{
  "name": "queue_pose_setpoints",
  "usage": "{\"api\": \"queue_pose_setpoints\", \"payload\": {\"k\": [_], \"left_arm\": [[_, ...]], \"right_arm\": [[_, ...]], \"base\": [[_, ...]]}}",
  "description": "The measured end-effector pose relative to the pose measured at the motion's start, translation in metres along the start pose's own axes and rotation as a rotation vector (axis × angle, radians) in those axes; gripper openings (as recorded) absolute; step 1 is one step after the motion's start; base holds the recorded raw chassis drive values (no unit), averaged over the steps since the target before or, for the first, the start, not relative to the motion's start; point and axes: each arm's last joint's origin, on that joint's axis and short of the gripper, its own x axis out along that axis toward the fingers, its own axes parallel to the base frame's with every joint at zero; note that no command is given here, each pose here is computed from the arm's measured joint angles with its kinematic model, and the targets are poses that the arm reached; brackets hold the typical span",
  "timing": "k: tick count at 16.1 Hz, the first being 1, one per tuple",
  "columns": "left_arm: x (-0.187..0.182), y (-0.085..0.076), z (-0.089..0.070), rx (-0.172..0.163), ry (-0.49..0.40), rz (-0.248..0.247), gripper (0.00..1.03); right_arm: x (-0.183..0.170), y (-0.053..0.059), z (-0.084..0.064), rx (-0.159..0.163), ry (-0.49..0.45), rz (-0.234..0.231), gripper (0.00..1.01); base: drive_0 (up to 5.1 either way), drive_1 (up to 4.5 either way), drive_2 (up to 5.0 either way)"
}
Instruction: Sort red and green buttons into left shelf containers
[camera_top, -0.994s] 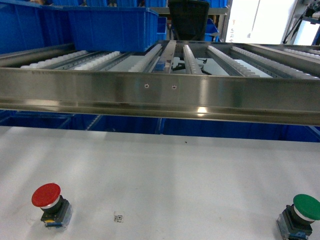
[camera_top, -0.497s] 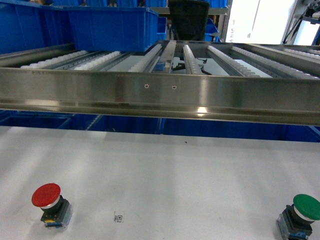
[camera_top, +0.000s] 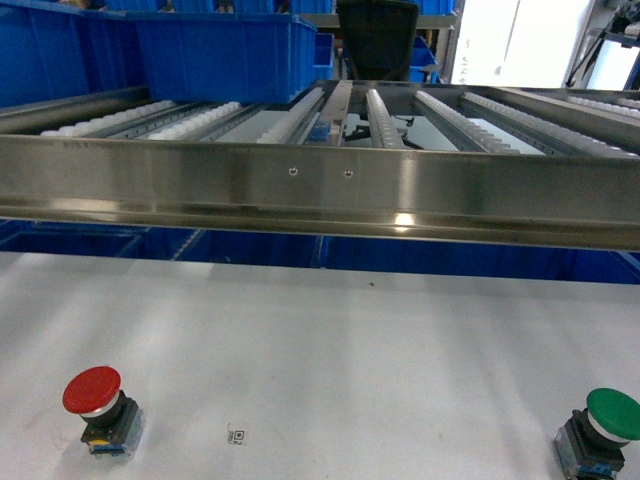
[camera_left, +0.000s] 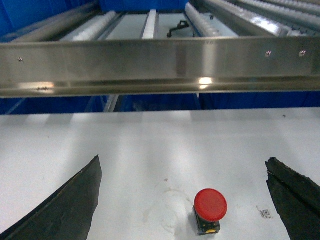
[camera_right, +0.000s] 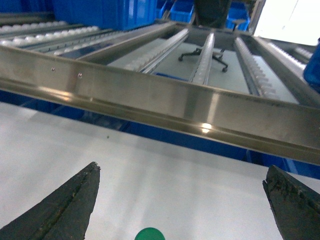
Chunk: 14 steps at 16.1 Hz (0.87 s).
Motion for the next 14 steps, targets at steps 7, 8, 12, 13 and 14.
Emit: {"api": "queue_pose_setpoints", "payload": {"k": [7, 8, 12, 13, 14], "left_arm": [[0.053, -0.015, 0.016, 0.027, 0.108, -0.013, 0.98], [0.056, -0.019, 0.016, 0.033, 0.117, -0.016, 0.98], [0.055, -0.028, 0.022, 0.034, 0.067, -0.063, 0.98], [0.055, -0.028, 0.022, 0.034, 0.067, -0.063, 0.98], [0.055, -0.028, 0.022, 0.034, 0.067, -0.063, 0.98]], "right_arm": [[0.055, -0.001, -0.007, 0.007, 0.221, 0.094, 0.98], [0.057, -0.001, -0.009, 0.013, 0.247, 0.109, 0.98], [0.065, 0.002, -0.017, -0.014, 0.310, 0.084, 0.98], [0.069, 0.005, -0.019, -0.030, 0.328, 0.082, 0.98], [0.073, 0.008, -0.022, -0.043, 0.344, 0.075, 0.98]], "base": [[0.0, 0.00, 0.0], [0.0, 0.00, 0.0], [0.0, 0.00, 0.0], [0.0, 0.00, 0.0], [0.0, 0.00, 0.0]]}}
